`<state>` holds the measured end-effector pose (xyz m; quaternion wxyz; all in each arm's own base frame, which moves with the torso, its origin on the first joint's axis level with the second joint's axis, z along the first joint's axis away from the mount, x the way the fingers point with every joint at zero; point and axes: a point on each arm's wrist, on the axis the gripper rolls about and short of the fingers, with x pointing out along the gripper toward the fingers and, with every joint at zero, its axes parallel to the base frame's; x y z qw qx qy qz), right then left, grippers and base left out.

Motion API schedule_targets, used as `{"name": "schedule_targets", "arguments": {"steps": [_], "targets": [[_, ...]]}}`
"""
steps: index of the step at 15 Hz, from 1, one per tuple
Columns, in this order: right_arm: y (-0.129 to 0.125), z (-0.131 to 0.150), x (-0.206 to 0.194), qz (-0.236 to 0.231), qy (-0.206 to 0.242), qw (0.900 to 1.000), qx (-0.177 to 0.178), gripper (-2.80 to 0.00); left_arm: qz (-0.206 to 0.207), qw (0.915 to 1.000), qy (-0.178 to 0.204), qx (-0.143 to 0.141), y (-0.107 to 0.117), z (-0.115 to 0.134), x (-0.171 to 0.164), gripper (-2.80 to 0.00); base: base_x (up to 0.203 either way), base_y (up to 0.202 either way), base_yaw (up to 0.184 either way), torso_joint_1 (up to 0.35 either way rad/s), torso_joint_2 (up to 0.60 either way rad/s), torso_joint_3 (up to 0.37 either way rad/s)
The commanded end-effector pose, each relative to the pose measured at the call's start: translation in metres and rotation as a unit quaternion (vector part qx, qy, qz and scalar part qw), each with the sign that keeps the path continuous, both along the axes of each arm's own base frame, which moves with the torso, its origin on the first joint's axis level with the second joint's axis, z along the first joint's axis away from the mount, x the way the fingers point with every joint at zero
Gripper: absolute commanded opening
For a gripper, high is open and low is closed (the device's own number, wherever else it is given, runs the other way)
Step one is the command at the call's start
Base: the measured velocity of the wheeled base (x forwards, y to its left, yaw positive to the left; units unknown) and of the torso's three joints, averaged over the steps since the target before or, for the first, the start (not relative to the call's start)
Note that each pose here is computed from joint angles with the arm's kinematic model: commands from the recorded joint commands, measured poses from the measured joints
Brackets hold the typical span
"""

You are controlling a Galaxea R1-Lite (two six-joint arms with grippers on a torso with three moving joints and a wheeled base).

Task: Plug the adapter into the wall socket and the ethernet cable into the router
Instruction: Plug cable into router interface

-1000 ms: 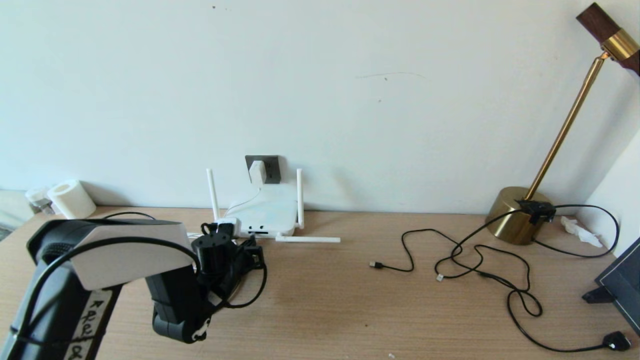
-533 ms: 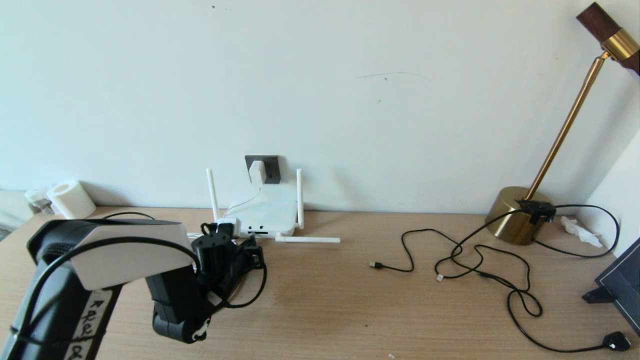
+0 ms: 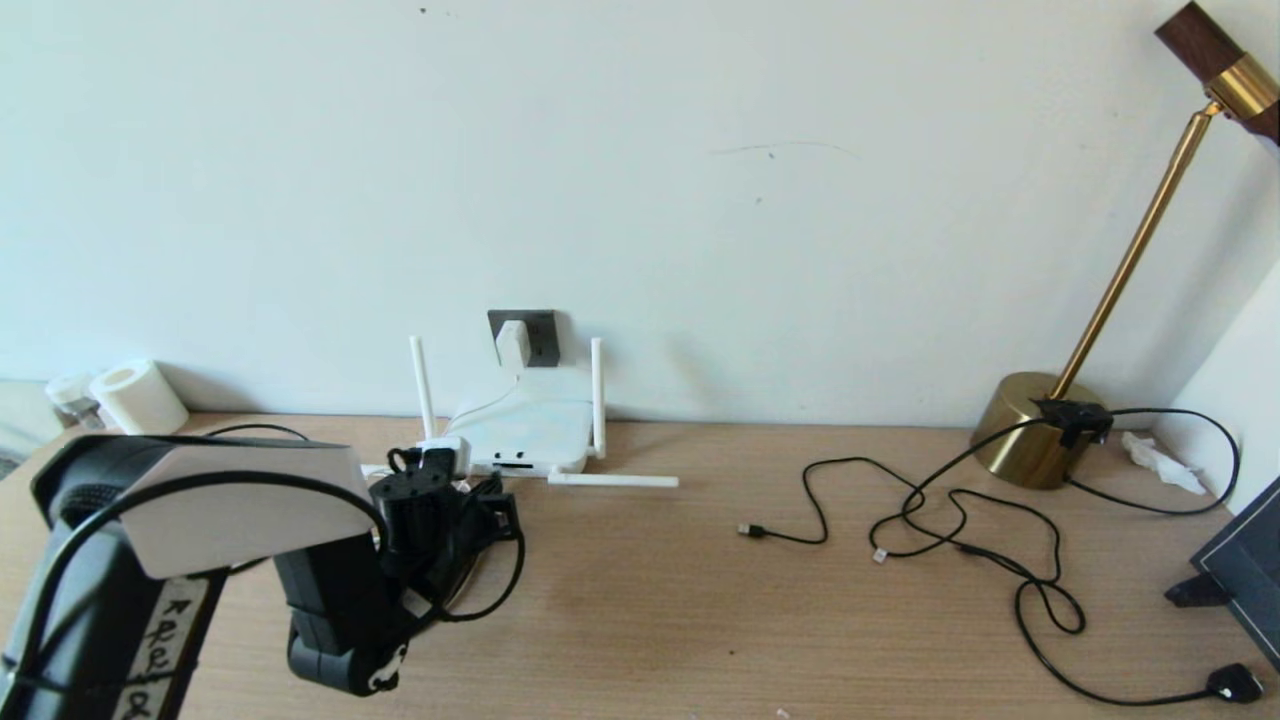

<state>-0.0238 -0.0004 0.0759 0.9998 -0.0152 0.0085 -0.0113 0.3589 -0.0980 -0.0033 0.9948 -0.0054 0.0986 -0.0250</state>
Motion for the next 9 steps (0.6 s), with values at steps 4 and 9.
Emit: {"name": "schedule_targets", "arguments": {"steps": [4, 9], "targets": [[0.0, 0.0, 0.0001, 0.0, 0.001, 1.0, 0.0, -2.8, 0.001, 1.0, 0.003, 0.001, 0.002, 0.0023, -0.008, -2.8, 0.0, 0.0, 0.0, 0.0, 0.0, 0.0], [0.0, 0.0, 0.0001, 0.0, 0.001, 1.0, 0.0, -2.8, 0.001, 1.0, 0.001, 0.001, 0.0022, 0.0047, -0.0087, -2.8, 0.0, 0.0, 0.0, 0.0, 0.0, 0.0]]}}
